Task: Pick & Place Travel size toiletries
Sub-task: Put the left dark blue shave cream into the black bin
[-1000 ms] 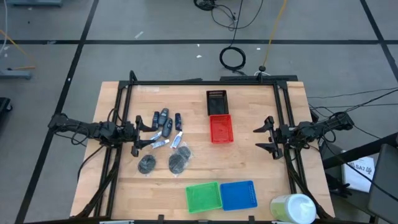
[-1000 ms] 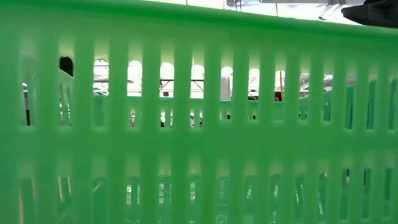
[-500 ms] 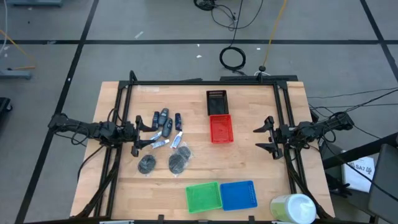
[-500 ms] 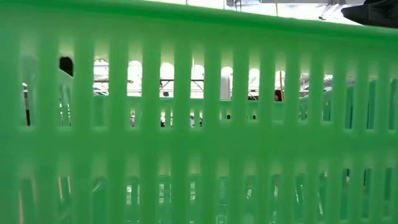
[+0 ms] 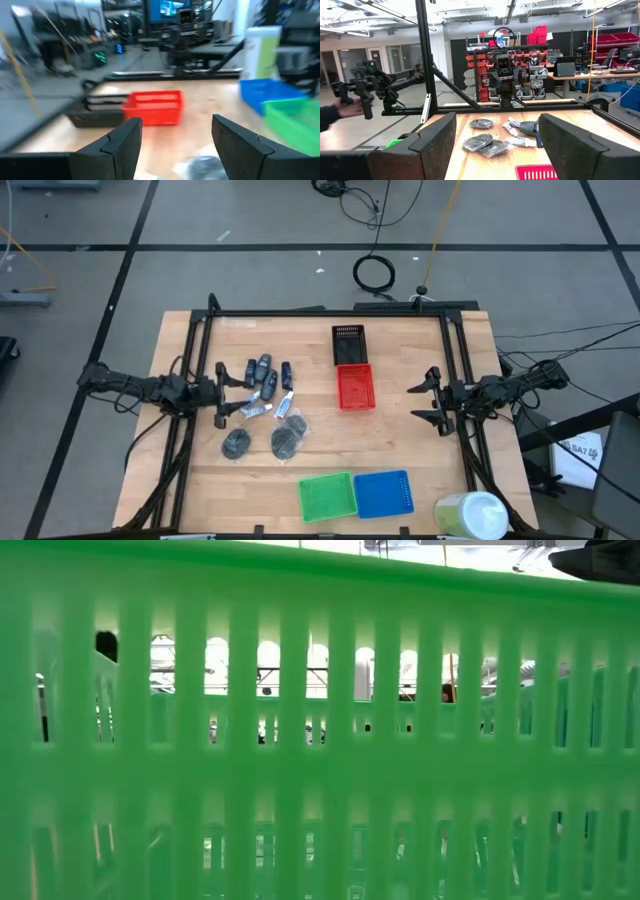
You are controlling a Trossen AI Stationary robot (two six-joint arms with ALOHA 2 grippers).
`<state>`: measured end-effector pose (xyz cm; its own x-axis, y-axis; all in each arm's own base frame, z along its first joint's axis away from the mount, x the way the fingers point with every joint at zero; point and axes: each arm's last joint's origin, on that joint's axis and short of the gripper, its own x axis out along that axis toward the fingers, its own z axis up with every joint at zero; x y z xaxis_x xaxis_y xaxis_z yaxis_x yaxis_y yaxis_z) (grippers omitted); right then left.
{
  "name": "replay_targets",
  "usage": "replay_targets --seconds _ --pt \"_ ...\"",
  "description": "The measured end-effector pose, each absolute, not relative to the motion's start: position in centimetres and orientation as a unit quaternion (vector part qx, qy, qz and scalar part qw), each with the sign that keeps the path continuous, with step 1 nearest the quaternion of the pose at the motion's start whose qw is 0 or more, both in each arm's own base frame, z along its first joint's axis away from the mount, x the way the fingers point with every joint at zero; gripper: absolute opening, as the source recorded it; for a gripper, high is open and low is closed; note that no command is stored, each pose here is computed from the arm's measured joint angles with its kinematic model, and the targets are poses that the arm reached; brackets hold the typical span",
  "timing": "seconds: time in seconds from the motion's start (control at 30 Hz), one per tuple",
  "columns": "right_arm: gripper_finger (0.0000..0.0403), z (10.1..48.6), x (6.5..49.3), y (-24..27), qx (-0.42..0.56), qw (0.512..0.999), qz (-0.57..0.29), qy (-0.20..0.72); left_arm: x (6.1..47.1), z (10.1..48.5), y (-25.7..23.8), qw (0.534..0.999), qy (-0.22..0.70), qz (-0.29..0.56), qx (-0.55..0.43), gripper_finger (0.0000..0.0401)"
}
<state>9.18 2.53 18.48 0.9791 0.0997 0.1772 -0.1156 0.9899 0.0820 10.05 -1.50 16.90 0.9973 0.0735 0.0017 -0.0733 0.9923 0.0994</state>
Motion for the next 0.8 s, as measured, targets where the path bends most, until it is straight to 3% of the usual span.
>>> replay_targets --seconds 0.23,0.7,0.8 --pt "0.0270 18.49 9.18 2.53 0.046 0.994 0.054 -0.087 10.05 16.95 -1.48 0.993 0.002 0.041 0.112 0.0237" --pt "0.0270 18.49 9.18 2.53 0.046 0.994 0.054 -0.087 10.08 17.31 -1.47 0.995 -0.024 0.042 -0.085 0.0237" --pt "0.0270 18.49 9.18 2.53 0.046 0.994 0.054 -0.087 10.04 17.58 -1.26 0.988 -0.043 0.077 -0.123 0.0237"
